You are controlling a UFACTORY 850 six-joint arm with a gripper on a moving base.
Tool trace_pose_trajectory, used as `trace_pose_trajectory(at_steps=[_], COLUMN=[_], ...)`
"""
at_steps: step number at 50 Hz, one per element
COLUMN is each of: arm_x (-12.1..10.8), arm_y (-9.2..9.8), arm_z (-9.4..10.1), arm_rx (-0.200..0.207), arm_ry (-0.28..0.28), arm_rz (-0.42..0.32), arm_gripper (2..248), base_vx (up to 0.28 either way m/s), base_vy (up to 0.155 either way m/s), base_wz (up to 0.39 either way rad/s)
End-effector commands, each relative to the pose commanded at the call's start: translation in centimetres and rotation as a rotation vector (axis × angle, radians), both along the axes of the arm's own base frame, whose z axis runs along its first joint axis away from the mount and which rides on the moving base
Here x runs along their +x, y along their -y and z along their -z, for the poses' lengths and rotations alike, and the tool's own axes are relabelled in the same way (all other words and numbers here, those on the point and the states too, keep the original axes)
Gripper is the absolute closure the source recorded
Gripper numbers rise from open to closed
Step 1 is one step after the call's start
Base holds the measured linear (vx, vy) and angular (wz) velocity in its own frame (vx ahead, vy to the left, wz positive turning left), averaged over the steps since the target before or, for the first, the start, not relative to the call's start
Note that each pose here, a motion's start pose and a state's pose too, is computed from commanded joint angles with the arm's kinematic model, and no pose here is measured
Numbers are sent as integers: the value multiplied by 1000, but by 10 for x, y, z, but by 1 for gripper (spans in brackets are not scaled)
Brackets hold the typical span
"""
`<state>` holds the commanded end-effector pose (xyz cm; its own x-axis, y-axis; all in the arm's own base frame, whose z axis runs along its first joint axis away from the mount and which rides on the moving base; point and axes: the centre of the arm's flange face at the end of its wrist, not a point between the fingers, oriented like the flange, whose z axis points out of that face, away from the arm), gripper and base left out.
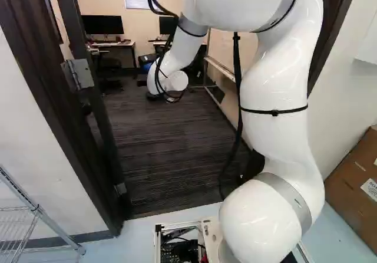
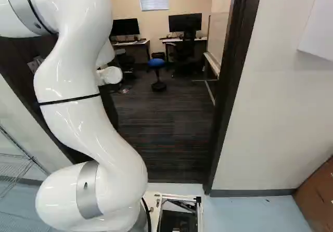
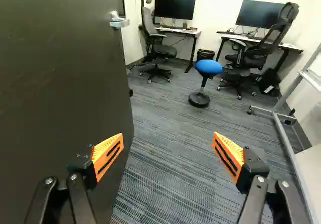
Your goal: Open the door and move inside
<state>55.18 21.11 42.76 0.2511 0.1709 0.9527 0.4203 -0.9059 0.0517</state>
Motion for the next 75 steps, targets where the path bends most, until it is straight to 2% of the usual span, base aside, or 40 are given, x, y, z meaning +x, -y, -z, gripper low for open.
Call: trace_pose_trajectory(at_steps=[39,53,75], arm_x=[-4,-6,-8], arm_y=[68,90,98], arm_z=[-2,-3,-3], arm_rx=[44,47,47], arm_ry=[-27,-30,-30], arm_rz=[177,219,233], arm_gripper=[3,3,3], base_vx=[0,0,0], base_vy=[0,0,0], base_wz=[0,0,0])
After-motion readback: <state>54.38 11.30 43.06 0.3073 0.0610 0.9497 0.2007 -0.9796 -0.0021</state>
